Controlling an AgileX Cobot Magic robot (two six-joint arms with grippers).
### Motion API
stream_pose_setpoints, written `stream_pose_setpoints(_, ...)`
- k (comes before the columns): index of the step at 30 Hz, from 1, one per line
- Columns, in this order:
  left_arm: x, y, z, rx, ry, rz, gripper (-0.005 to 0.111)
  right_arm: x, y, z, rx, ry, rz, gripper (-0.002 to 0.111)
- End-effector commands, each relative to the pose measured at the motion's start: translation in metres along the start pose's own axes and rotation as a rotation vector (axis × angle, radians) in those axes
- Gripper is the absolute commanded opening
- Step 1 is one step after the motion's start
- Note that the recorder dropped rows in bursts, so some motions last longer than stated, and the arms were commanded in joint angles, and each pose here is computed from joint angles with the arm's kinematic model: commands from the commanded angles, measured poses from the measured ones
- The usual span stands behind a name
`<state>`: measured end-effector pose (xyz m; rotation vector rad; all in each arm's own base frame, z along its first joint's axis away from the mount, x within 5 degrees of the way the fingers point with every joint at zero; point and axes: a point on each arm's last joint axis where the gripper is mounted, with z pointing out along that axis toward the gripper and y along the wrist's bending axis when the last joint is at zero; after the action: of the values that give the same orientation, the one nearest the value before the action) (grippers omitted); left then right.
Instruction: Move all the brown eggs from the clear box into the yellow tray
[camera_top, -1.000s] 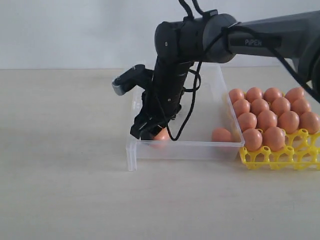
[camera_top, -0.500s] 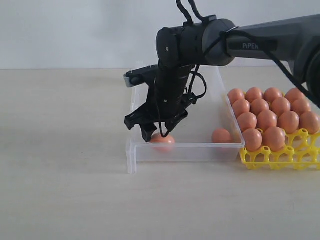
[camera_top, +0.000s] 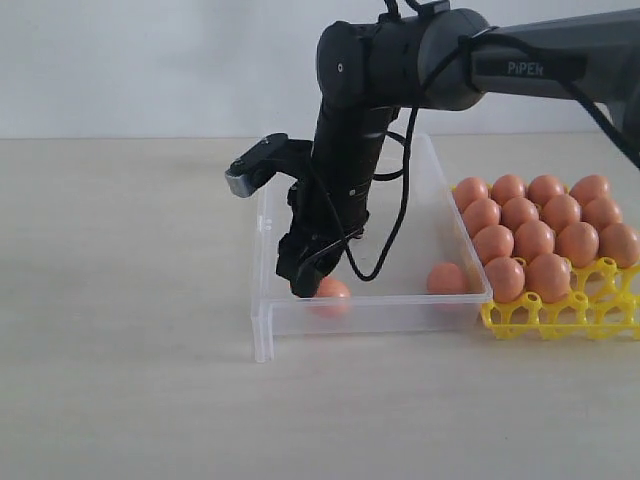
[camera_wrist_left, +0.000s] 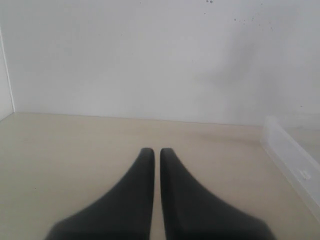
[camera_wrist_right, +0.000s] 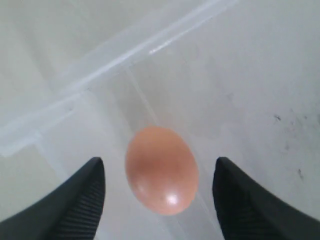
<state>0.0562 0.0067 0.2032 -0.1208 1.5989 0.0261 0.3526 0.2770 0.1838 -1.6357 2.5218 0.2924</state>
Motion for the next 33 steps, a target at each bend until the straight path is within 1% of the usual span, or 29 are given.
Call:
stream_pose_setpoints(1, 0.001, 0.0, 0.0, 0.001, 0.002, -0.003, 0.004, 0.002, 0.003, 0.0, -0.044, 0.017, -0.111, 0.057)
stream_pose_setpoints(3, 0.001, 0.0, 0.0, 0.001, 0.002, -0.003, 0.004, 0.007, 0.004, -0.001, -0.055, 0.068, -0.18, 0.057)
stream_pose_setpoints(7, 0.001, 0.0, 0.0, 0.001, 0.002, -0.003, 0.004, 0.011, 0.0, -0.001, -0.014, 0.126, -0.212, 0.057)
stream_pose_setpoints(12, 0.001, 0.0, 0.0, 0.001, 0.002, -0.003, 0.004, 0.007, 0.005, -0.001, -0.067, 0.069, -0.217, 0.057)
stream_pose_setpoints(16, 0.001, 0.0, 0.0, 0.001, 0.002, -0.003, 0.004, 0.005, 0.005, -0.001, -0.067, 0.05, -0.216, 0.057)
stream_pose_setpoints(22, 0.001, 0.0, 0.0, 0.001, 0.002, -0.003, 0.004, 0.005, 0.002, 0.018, -0.09, 0.066, -0.185, 0.057)
stream_pose_setpoints(29, 0.001, 0.0, 0.0, 0.001, 0.002, -0.003, 0.004, 0.002, -0.004, 0.032, -0.059, 0.037, -0.188, 0.057)
stream_pose_setpoints(33, 0.001, 0.0, 0.0, 0.001, 0.002, -0.003, 0.004, 0.004, -0.005, 0.045, -0.075, 0.057, -0.181, 0.057)
